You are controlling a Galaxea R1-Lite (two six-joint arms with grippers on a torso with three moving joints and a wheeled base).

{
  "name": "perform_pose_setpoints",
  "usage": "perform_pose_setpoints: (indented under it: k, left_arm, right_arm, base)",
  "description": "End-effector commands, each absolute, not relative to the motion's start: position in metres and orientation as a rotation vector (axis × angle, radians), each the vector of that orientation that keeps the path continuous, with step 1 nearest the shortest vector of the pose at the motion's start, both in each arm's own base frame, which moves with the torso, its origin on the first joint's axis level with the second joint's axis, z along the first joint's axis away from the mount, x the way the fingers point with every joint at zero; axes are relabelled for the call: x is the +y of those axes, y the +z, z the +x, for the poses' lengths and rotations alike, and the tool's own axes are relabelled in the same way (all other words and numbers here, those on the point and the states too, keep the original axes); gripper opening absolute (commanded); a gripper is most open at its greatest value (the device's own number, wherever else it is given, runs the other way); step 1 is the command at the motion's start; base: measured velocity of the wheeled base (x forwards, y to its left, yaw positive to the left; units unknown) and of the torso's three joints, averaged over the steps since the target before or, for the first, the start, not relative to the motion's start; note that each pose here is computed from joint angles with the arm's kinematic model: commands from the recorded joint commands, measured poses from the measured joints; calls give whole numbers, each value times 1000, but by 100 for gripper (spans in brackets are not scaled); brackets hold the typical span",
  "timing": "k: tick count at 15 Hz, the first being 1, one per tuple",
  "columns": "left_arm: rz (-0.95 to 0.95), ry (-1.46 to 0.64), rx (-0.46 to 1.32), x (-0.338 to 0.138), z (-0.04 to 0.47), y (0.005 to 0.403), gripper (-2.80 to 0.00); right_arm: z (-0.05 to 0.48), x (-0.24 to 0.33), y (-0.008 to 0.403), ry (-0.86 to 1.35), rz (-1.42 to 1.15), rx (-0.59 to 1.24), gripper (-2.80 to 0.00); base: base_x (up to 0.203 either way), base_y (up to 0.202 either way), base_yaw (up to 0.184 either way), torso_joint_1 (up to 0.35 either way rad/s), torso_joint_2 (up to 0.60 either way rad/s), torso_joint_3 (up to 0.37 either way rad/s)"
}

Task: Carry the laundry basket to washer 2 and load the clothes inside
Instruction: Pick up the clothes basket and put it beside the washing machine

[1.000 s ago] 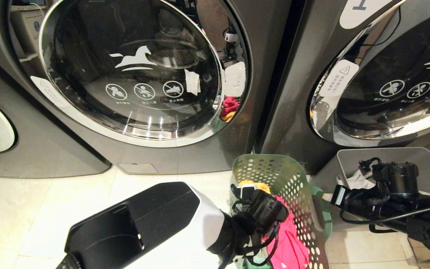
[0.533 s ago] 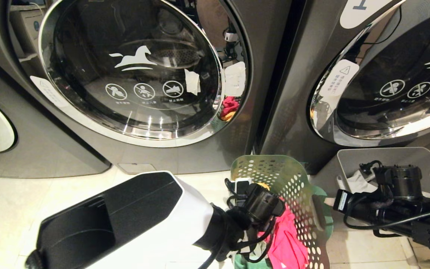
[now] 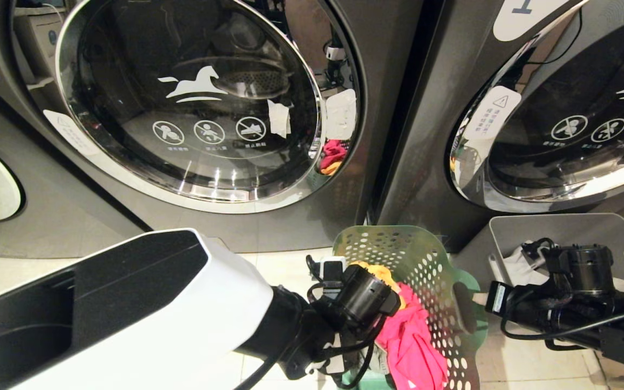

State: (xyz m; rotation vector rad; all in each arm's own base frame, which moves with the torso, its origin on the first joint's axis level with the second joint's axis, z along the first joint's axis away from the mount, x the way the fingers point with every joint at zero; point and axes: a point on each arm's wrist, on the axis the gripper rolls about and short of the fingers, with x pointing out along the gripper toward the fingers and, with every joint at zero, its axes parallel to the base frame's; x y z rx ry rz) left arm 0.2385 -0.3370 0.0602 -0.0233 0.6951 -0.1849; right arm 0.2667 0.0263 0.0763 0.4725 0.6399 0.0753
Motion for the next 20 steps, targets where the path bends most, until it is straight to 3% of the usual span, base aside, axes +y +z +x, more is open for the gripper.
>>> perform_pose_setpoints:
  k: [1,7,8,19,20]
  left_arm:
    - [-45,-183,677,-330,234,78,0]
    - [-56,-178,677,-306,219,98,0]
    - [-70,-174,678,-305,217,100,0]
    - [-97,-100,695,-255,208,119,0]
    - [-99,-95,695,-247,204,122,0]
  right_arm:
    - [267,26,77,79,454,634,-280]
    - [255,25,102,88,413,581,-280]
    - [254,25,102,89,412,588,0]
    - [281,27,54,79,358,734,0]
    - [288,28,50,79,357,729,-280]
  base:
    - [0,0,0,0,0,0]
    - [0,0,0,0,0,0]
    - [0,0,0,0,0,0]
    - [0,0,0,0,0,0]
    - [0,0,0,0,0,0]
